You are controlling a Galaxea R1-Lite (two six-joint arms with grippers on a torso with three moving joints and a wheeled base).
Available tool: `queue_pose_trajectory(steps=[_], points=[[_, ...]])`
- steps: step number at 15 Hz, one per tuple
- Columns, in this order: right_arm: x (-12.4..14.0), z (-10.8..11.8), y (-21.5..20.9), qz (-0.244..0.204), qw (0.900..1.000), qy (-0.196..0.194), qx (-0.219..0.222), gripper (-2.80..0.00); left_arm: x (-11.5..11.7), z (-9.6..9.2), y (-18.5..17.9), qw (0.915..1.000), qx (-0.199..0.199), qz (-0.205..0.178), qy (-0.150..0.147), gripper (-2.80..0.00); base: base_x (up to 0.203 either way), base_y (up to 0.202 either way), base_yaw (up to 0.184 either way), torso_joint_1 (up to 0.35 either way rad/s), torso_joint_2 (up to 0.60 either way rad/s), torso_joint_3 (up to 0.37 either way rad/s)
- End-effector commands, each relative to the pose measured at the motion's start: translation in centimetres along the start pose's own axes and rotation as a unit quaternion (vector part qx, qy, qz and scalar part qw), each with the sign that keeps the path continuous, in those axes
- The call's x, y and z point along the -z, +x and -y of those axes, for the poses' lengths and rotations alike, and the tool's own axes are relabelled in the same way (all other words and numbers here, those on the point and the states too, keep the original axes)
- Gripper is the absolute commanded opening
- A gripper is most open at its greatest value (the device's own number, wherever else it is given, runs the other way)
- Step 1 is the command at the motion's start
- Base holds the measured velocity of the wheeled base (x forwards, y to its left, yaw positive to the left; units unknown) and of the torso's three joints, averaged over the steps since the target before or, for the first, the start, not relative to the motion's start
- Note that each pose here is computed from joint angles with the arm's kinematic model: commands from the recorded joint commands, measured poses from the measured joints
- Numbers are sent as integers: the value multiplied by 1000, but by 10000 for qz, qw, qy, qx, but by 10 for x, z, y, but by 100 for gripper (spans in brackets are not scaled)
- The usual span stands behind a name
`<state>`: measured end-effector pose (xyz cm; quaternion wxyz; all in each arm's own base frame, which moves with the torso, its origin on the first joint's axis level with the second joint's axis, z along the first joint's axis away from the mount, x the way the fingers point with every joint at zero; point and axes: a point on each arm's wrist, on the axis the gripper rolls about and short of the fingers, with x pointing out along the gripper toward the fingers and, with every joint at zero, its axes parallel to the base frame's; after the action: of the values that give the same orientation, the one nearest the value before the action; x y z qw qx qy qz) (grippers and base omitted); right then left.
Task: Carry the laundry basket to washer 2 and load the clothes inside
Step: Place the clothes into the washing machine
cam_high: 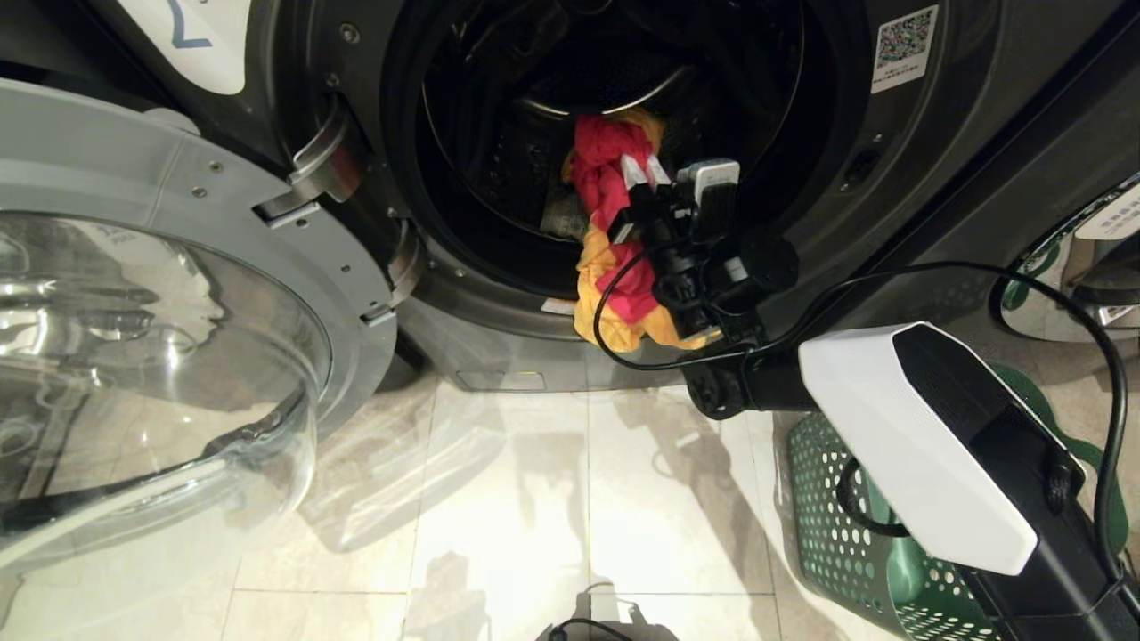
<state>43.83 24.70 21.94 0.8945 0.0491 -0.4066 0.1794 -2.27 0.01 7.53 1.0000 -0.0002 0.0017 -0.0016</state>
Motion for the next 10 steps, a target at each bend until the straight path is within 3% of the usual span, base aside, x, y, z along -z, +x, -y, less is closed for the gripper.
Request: queue_pose_trajectory(steps=[1,4,7,8,9,10], points=[[5,2,-2,-102,9999,-30,8,-280,0,0,0,10000,-1,-4,0,-280,0,0,0,0,0,0],[-1,2,2,-150,9999,-29,-13,-280,0,0,0,10000,-1,-1,2,-280,0,0,0,0,0,0],[-2,4,5,-392,9989,-76,245,-280,0,0,0,10000,-1,1,-3,-280,0,0,0,0,0,0],[0,4,6,-560,9975,-97,409,-60,0,0,0,10000,-1,-6,-6,-280,0,0,0,0,0,0],[-3,6,8,-681,9960,-124,560,0,0,0,0,10000,-1,-6,-5,-280,0,0,0,0,0,0],[-8,9,11,-718,9956,-145,580,0,0,0,0,10000,-1,-3,1,-280,0,0,0,0,0,0]])
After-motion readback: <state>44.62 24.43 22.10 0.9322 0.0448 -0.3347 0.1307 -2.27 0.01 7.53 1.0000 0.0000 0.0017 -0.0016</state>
